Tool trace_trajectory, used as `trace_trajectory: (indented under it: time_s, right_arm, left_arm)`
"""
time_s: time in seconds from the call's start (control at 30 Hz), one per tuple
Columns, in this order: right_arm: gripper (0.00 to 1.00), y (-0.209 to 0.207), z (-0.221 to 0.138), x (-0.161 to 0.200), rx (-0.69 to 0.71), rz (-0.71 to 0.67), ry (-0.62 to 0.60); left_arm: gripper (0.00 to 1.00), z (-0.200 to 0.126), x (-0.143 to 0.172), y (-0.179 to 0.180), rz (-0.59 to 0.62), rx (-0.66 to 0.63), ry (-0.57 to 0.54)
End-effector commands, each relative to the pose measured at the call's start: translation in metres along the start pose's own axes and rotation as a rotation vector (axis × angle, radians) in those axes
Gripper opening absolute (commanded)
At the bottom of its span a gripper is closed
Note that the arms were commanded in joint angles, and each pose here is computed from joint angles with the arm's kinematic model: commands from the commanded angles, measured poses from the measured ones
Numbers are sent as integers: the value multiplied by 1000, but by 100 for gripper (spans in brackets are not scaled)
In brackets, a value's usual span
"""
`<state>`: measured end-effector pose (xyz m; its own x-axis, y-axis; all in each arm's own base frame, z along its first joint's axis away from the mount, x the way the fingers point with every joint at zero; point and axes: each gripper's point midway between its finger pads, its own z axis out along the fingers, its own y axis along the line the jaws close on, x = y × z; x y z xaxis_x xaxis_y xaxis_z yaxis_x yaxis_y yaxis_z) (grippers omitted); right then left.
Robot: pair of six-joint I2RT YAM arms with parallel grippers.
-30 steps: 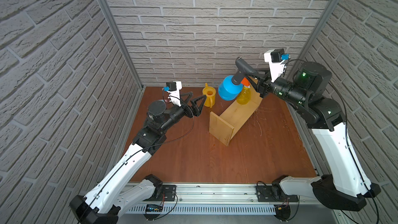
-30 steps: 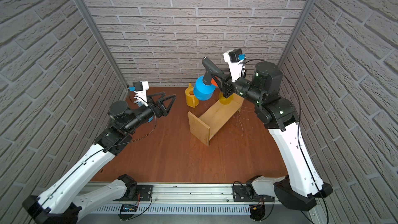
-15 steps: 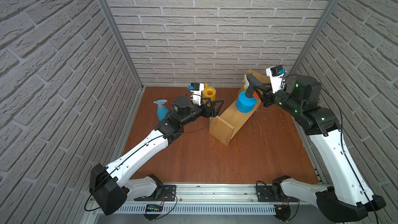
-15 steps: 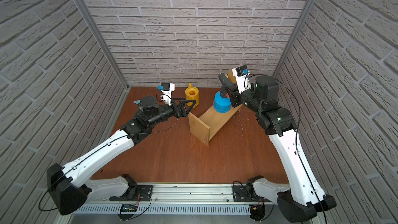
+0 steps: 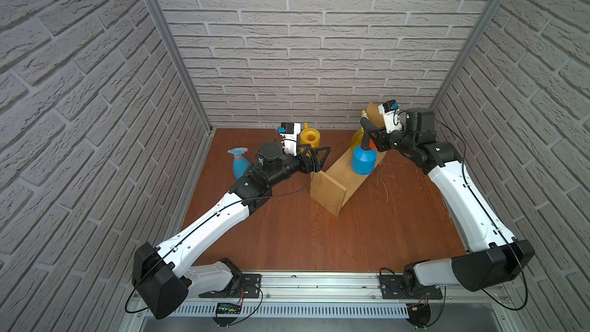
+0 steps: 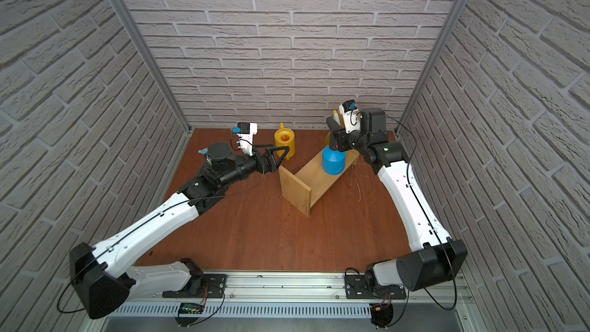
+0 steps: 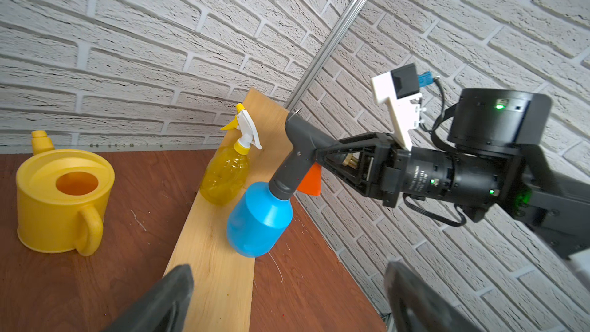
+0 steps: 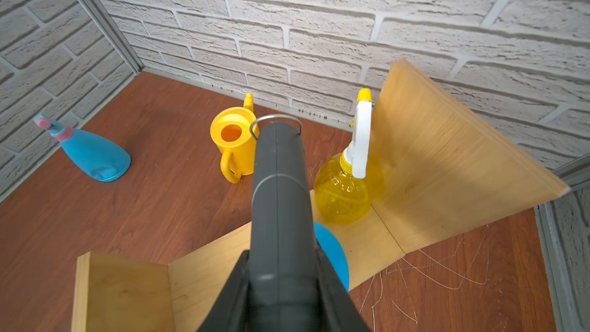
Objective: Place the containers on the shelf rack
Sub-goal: 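Place the container on the shelf.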
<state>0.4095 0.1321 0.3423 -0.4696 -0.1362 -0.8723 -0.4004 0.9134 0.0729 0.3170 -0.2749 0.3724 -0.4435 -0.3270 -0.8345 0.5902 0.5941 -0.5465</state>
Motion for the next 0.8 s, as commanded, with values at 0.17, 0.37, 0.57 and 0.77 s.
trace_trajectory:
  time_s: [0.17, 0.37, 0.57, 0.77]
  right_arm:
    - [3, -14, 9, -29, 33, -1, -108]
    - [4, -25, 21, -26, 49, 3, -96]
    - [4, -32, 30, -17, 55, 13, -70]
    - [4, -42, 32, -7, 75, 21, -44]
  left_arm:
    - [98, -15, -8, 0, 20, -15, -63]
    - [98, -14, -8, 0, 22, -15, -62]
    - [98, -14, -8, 1, 25, -20, -62]
    - [98, -13, -7, 2, 25, -21, -60]
